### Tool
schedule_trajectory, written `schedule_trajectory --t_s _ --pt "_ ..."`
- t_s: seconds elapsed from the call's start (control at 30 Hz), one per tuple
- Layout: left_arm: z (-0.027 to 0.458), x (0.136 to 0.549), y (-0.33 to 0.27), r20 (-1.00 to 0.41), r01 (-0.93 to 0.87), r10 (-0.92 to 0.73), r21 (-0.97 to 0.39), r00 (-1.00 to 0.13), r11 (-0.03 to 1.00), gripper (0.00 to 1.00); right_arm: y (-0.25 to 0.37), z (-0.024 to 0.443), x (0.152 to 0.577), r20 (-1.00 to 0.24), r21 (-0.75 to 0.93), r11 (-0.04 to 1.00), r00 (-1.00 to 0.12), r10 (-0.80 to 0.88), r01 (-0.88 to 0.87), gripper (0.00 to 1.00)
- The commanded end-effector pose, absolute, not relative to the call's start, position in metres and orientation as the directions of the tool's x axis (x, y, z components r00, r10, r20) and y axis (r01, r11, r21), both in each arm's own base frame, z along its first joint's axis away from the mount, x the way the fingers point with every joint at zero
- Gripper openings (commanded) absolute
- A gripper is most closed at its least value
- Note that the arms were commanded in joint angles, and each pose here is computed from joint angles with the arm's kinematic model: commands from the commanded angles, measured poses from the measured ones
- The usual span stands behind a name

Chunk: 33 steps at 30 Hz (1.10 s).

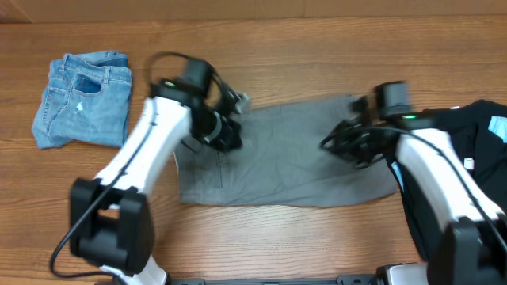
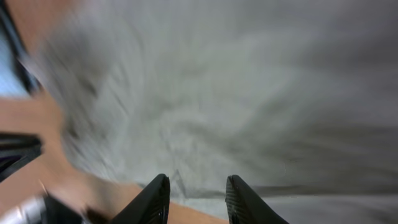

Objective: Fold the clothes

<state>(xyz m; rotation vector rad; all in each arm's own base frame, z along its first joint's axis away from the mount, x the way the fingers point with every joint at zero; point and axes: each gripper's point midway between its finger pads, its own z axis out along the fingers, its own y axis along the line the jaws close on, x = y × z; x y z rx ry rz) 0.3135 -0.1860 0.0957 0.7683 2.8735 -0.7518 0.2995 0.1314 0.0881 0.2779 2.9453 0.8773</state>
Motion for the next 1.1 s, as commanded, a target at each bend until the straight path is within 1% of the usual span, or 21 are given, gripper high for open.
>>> schedule_trajectory --t_s 0.0,0.07,0.1,0.17,0.27,0.37,0.5,0.57,0.63,0.7,0.73,0.77,0.83,0.9,0.93,1.0,1.07 --pt "0.039 0.281 -0.170 -0.007 0.435 0.465 -0.368 -0.885 0.822 0.09 0.140 0.047 0.275 0.095 0.450 0.881 -0.989 0.114 0.145 0.34" --pt "0.021 0.271 -0.157 0.051 0.419 0.457 -0.321 -0.888 0.850 0.09 0.129 0.026 0.265 0.163 0.350 0.916 -0.976 0.144 0.193 0.33" --pt "0.013 0.267 -0.145 0.083 0.406 0.444 -0.281 -0.892 0.869 0.08 0.120 0.016 0.259 0.206 0.289 0.927 -0.961 0.185 0.241 0.27" --pt "0.004 0.263 -0.121 0.132 0.372 0.401 -0.201 -0.906 0.906 0.08 0.098 0.003 0.249 0.270 0.170 0.922 -0.916 0.295 0.347 0.20" --pt "0.001 0.263 -0.090 0.181 0.307 0.324 -0.114 -0.929 0.945 0.07 0.072 0.001 0.246 0.295 0.089 0.883 -0.859 0.418 0.460 0.19" --pt "0.001 0.268 -0.053 0.201 0.232 0.234 -0.035 -0.951 0.972 0.06 0.050 0.004 0.248 0.304 0.082 0.839 -0.815 0.493 0.538 0.19" --pt "0.002 0.278 -0.026 0.183 0.110 0.113 -0.029 -0.977 0.994 0.05 0.026 0.005 0.247 0.320 0.077 0.780 -0.756 0.570 0.621 0.19" --pt "0.008 0.284 -0.013 0.172 0.065 0.069 -0.029 -0.983 0.997 0.05 0.021 0.008 0.250 0.329 0.110 0.769 -0.753 0.570 0.630 0.19" --pt "0.019 0.291 -0.004 0.164 0.030 0.035 -0.033 -0.986 0.999 0.04 0.025 0.015 0.257 0.335 0.184 0.777 -0.781 0.527 0.603 0.20" --pt "0.035 0.301 -0.005 0.143 0.003 0.014 -0.076 -0.990 0.997 0.04 0.034 0.028 0.267 0.317 0.277 0.790 -0.828 0.462 0.547 0.22" --pt "0.052 0.311 -0.013 0.107 0.014 0.030 -0.146 -0.994 0.989 0.04 0.043 0.042 0.275 0.292 0.354 0.791 -0.862 0.414 0.499 0.23" --pt "0.062 0.316 -0.019 0.079 0.028 0.043 -0.188 -0.996 0.982 0.04 0.052 0.052 0.280 0.270 0.412 0.786 -0.886 0.377 0.460 0.24" --pt "0.086 0.330 -0.037 0.002 0.054 0.058 -0.293 -0.998 0.954 0.04 0.076 0.079 0.291 0.198 0.564 0.751 -0.939 0.281 0.344 0.26" --pt "0.116 0.343 -0.071 -0.117 0.141 0.099 -0.447 -0.988 0.883 0.04 0.101 0.106 0.301 0.107 0.689 0.690 -0.973 0.204 0.220 0.28" --pt "0.134 0.350 -0.097 -0.202 0.216 0.124 -0.534 -0.972 0.818 0.04 0.116 0.118 0.306 0.052 0.738 0.658 -0.984 0.169 0.152 0.28" --pt "0.144 0.357 -0.123 -0.271 0.294 0.161 -0.573 -0.949 0.765 0.04 0.133 0.125 0.313 0.006 0.763 0.639 -0.990 0.140 0.096 0.29" --pt "0.141 0.359 -0.144 -0.310 0.360 0.215 -0.558 -0.926 0.747 0.04 0.149 0.123 0.321 -0.032 0.763 0.644 -0.991 0.127 0.058 0.29"
